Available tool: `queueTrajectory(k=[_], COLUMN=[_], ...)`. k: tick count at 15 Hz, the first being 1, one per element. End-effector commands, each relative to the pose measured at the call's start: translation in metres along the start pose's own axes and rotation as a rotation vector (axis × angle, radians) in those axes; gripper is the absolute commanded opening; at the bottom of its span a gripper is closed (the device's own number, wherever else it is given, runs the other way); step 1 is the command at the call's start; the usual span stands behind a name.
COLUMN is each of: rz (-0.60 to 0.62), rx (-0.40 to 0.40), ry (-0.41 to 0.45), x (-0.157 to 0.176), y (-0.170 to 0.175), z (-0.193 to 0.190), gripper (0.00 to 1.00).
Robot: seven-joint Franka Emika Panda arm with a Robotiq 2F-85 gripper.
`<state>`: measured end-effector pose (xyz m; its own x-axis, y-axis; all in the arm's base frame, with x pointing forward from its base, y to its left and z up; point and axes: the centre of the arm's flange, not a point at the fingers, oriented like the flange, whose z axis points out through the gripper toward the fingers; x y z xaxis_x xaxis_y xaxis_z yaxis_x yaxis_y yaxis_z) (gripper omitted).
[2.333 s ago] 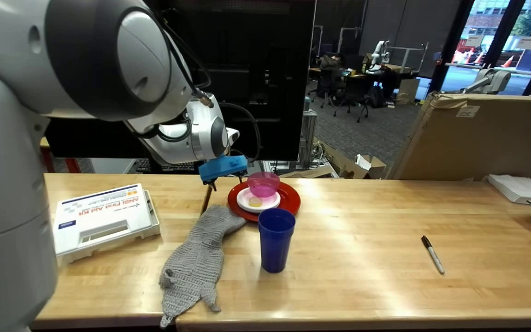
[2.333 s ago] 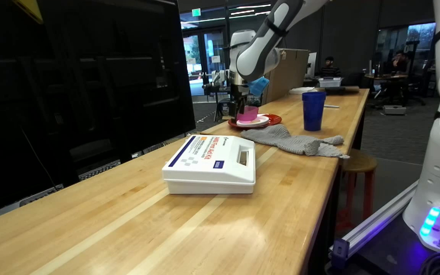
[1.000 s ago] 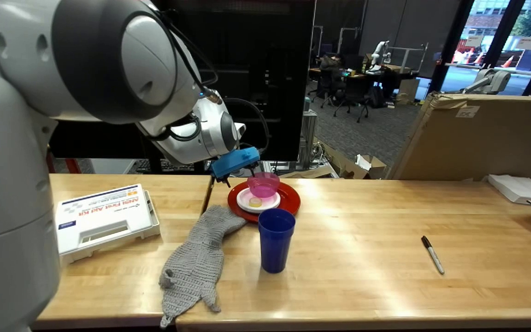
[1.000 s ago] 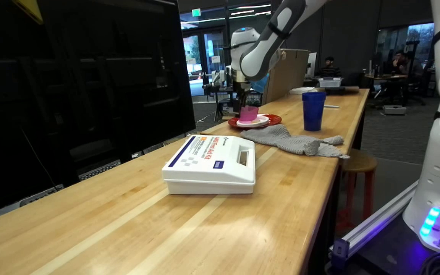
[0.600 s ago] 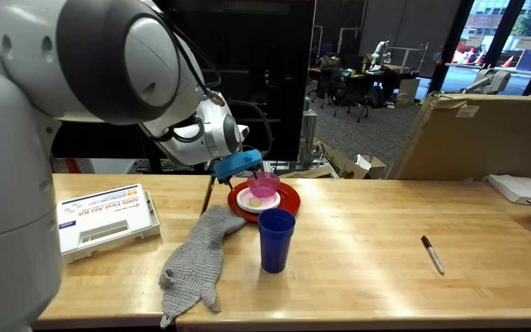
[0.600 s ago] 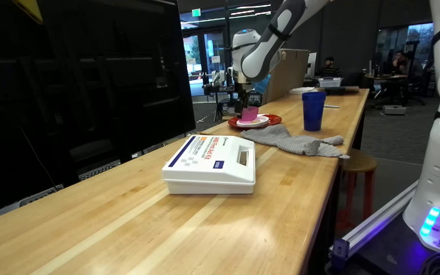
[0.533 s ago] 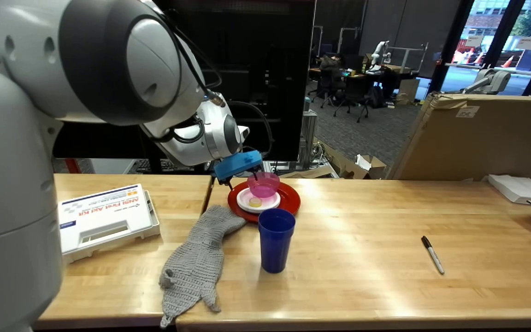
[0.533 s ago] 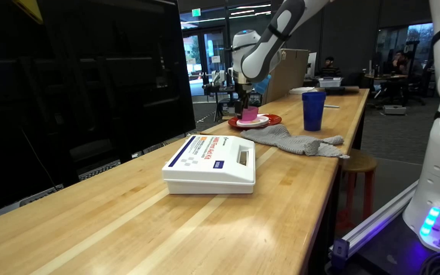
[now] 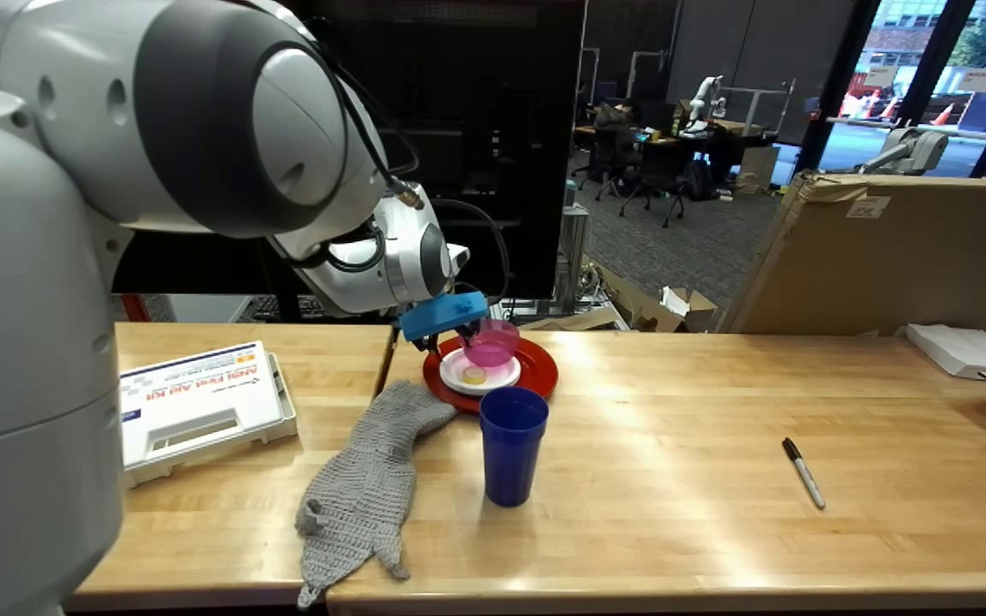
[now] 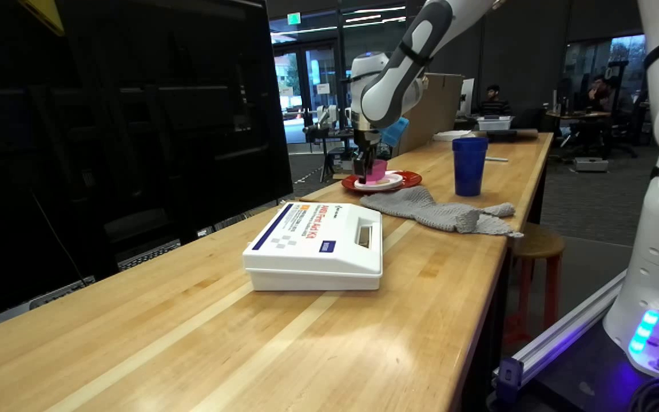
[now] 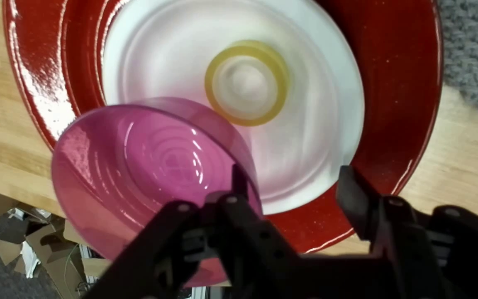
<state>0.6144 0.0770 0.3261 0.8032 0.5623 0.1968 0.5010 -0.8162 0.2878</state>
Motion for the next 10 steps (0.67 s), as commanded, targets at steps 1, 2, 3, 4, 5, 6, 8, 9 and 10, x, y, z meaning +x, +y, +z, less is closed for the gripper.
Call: queueTrajectory(k=[1,2,3,4,5,6,8,9,10], rz=[0.023,0.026,0.026,0.029,0.029,0.026,0.027,0.028,0.028], rx=[0.01,0.01,0.01,0.008,0.009,0.005,0.002,0.001,0.001], ry=[0.0,-0.002,-0.005,-0.008,-0.007,-0.009,-0.003,-0.004,-0.007], x=[-0.004,-0.004,-0.004,-0.003,-0.003,-0.002,0.001,0.0,-0.002], y=[0.004,0.005,0.005,0.004,0.004,0.003,0.004,0.003,0.002], z=[-0.001,-0.002,-0.002,-0.004,-0.005,-0.008,-0.014,-0.016,-0.018], gripper=[0.28,0.19,0.12,0.04,0.01,0.0,0.0,0.01,0.01])
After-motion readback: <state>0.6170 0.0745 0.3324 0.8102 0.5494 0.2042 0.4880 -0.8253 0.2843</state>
